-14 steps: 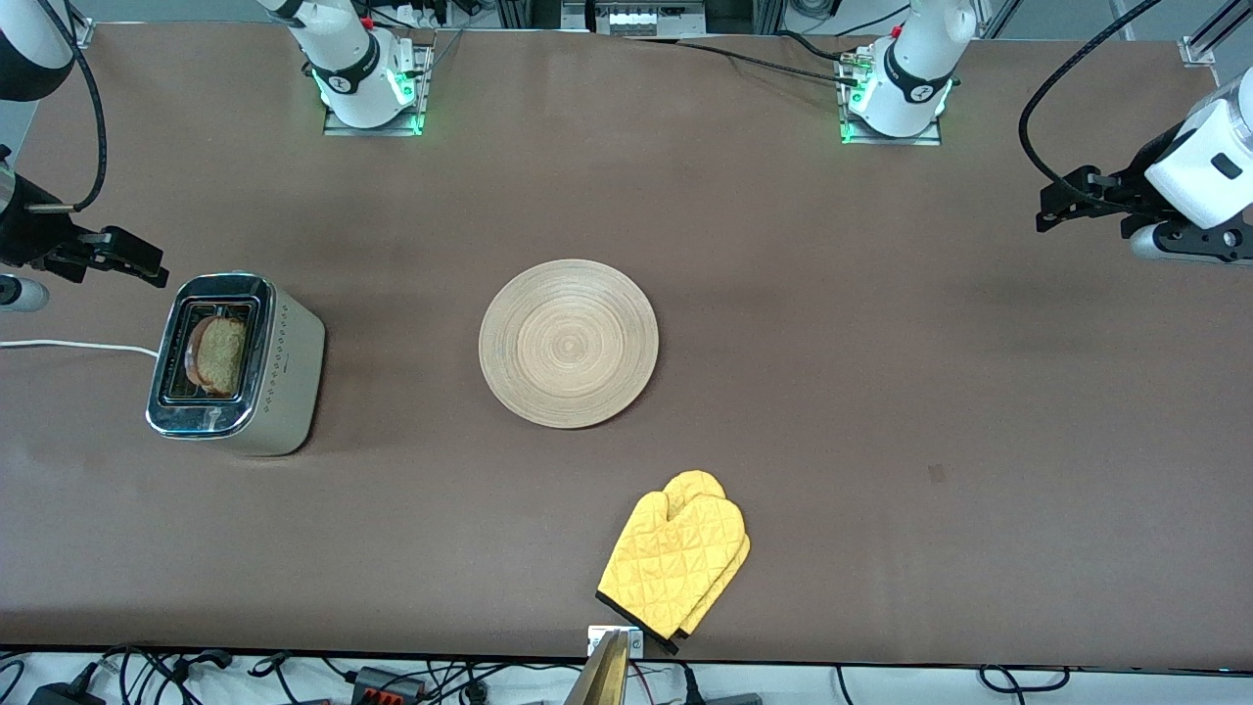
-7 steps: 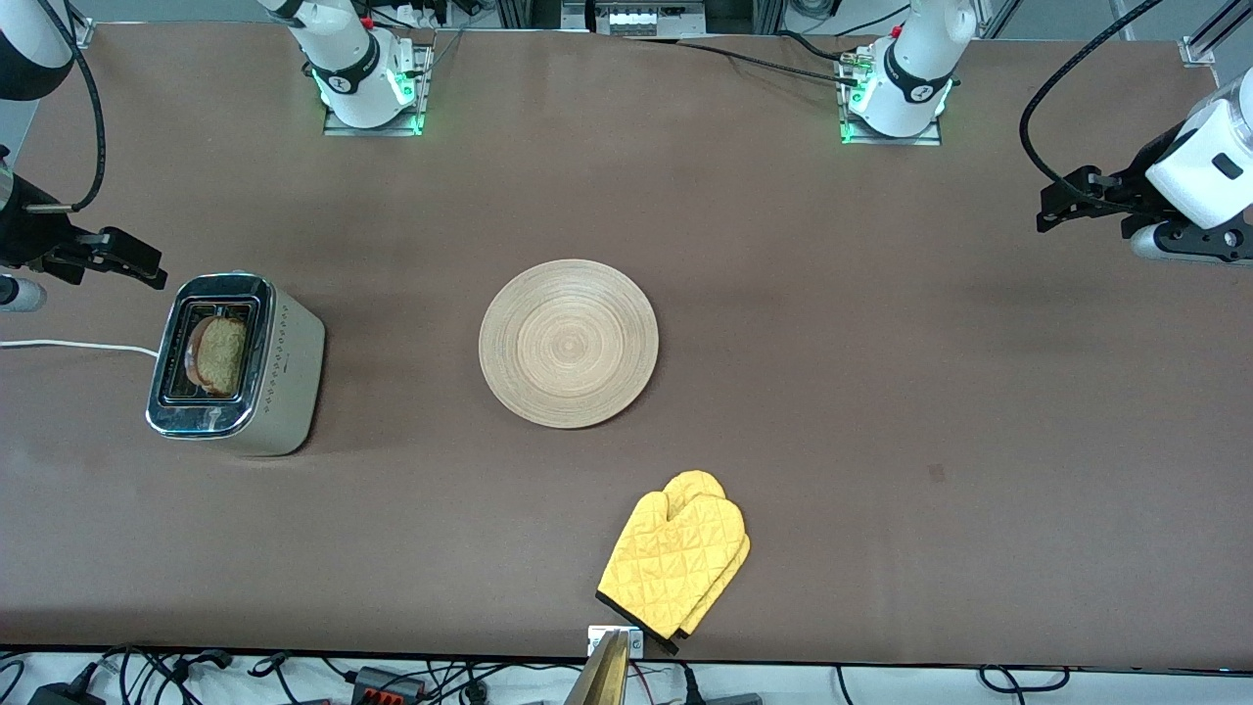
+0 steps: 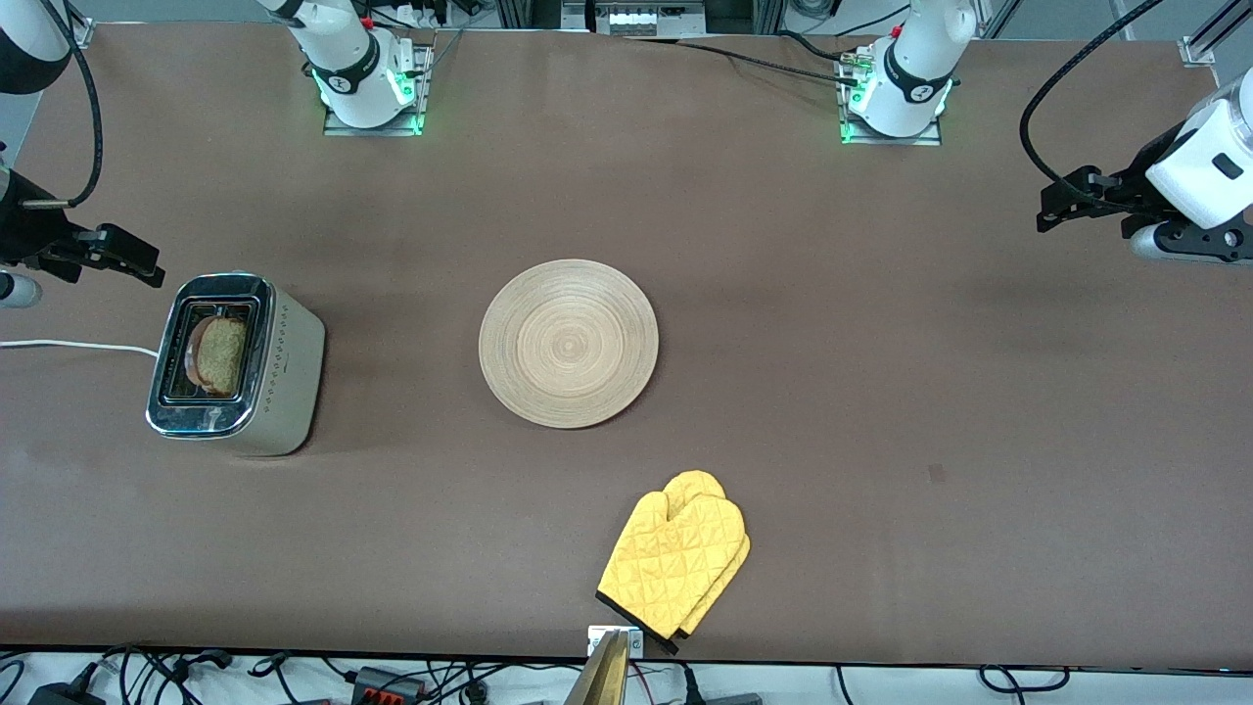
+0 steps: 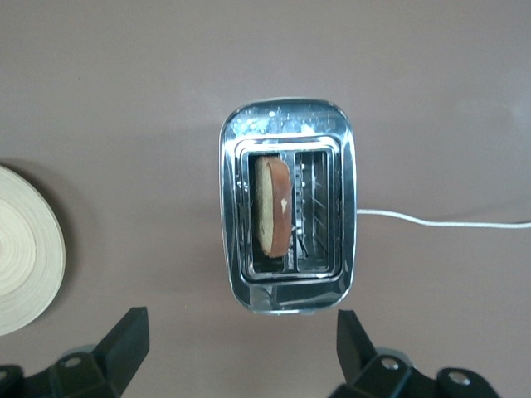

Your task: Move plate and put bread in toaster

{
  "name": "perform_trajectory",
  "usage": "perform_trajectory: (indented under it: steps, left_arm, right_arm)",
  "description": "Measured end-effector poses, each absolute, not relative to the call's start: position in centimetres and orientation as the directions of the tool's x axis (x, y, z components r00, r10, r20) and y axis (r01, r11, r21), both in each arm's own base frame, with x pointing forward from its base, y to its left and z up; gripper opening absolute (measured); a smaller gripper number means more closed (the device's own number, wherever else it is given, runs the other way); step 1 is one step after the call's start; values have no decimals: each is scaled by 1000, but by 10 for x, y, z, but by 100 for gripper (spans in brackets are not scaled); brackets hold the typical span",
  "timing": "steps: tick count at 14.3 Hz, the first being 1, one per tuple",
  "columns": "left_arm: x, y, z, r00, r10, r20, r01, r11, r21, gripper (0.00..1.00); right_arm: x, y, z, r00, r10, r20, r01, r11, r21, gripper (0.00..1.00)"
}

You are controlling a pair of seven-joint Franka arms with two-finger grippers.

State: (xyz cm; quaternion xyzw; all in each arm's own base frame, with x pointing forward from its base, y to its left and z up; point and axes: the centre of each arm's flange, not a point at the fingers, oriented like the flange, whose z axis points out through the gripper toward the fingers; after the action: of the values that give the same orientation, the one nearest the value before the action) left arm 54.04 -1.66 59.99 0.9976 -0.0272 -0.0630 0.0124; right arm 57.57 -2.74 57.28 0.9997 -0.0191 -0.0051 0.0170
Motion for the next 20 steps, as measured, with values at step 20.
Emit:
perform_trajectory:
  steps: [20]
  left_arm:
    - [540,-16,600,991,-55,-125,-51,-998,28,100]
  right_arm:
    - [558,-26,571,999,-35,-33,-34,-999,26,100]
